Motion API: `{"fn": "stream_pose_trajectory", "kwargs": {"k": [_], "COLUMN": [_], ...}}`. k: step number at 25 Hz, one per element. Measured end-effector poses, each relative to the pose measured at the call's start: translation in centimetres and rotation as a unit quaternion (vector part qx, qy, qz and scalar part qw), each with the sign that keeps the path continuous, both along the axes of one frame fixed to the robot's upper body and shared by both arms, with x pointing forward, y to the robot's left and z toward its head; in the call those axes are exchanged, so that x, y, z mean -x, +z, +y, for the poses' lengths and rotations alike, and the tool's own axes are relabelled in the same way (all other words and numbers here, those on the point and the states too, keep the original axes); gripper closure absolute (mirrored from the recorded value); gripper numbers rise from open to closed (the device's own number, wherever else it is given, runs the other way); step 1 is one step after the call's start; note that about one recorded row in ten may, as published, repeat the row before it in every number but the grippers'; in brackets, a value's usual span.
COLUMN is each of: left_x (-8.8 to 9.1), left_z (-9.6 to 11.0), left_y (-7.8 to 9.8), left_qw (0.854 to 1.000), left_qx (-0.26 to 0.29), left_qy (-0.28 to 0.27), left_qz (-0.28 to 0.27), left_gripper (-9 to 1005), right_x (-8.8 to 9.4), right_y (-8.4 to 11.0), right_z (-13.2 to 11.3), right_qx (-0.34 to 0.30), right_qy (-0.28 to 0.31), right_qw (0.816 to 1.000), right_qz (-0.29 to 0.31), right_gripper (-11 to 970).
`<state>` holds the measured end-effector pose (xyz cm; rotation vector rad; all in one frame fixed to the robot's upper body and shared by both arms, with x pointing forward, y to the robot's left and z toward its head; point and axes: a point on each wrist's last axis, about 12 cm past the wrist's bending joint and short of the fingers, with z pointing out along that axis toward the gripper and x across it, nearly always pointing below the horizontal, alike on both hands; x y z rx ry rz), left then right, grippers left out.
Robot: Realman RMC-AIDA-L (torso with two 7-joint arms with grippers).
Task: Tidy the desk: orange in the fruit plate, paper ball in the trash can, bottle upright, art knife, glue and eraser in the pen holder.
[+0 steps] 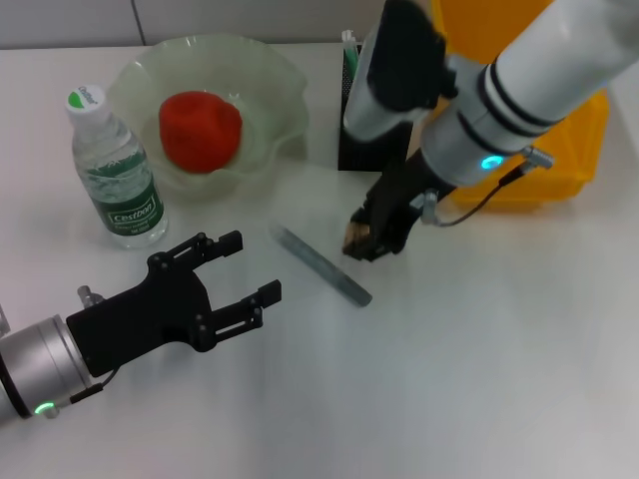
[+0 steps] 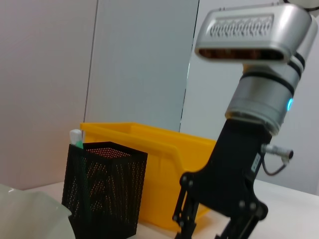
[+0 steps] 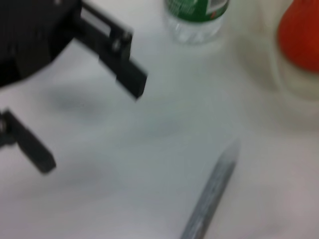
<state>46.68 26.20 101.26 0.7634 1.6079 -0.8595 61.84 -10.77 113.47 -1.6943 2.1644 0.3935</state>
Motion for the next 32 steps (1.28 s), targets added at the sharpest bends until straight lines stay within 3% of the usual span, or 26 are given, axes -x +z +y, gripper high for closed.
{"fn": "stream_pose_trajectory", "kwargs": {"k": [9,17,25,30,32], "left_x": [0.0,0.0,0.0,0.0,0.0], "left_z": [0.0,0.0,0.0,0.1,0.1], "left_y": [0.0,0.0,0.1,0.1,0.1], "left_qw": [1.000,1.000,1.000,1.000,1.000], "left_qx": [-0.001,-0.001,0.004,0.005,0.004], "left_qy": [0.001,0.003,0.003,0.006,0.006], "left_qz": [0.000,-0.001,-0.003,-0.004,-0.004], "left_gripper": [197,197,197,197,197], "right_x": [-0.2,1.0,2.2,2.7,2.6], "right_y": [1.6,0.7,-0.4,-0.8,-1.0], "right_z": [-2.9,-5.2,-8.2,-11.0,-11.4], "right_qx": [-0.122,-0.229,-0.331,-0.415,-0.421], "right_qy": [-0.047,-0.055,-0.094,-0.136,-0.142], "right_qw": [0.991,0.972,0.939,0.899,0.895], "right_qz": [0.000,-0.002,-0.020,-0.038,-0.044], "right_gripper": [554,537,520,510,506]}}
